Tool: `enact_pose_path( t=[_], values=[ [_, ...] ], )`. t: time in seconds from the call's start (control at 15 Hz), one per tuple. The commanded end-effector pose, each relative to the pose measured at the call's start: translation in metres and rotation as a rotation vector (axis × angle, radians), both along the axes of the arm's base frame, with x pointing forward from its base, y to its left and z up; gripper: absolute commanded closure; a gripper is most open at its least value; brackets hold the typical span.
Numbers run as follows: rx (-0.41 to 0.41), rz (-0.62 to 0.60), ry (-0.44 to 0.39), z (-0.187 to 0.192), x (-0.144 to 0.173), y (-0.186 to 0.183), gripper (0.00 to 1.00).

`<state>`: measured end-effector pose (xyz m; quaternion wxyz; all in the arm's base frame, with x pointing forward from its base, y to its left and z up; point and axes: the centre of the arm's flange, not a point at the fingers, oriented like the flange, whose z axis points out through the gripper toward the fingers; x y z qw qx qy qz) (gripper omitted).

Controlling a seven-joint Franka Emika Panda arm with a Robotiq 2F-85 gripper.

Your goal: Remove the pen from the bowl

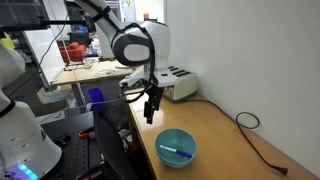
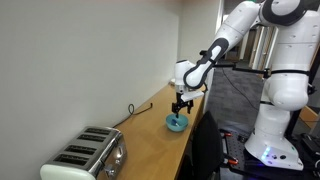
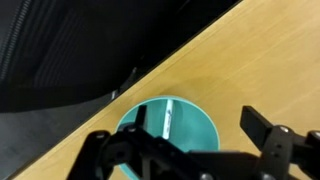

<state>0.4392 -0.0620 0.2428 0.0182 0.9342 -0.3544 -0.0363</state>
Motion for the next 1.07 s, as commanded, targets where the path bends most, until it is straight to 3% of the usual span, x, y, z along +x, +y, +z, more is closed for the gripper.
enact_pose_path(
  t=[0.0,0.6,1.0],
  values=[
    [0.018,-0.025,0.027,-0.025,0.017,-0.016,0.0],
    [0.004,-0.037,0.055,-0.035,0.017,-0.02,0.0],
    [0.083,-0.081,0.047,-0.058,0.033,-0.057,0.0]
  ],
)
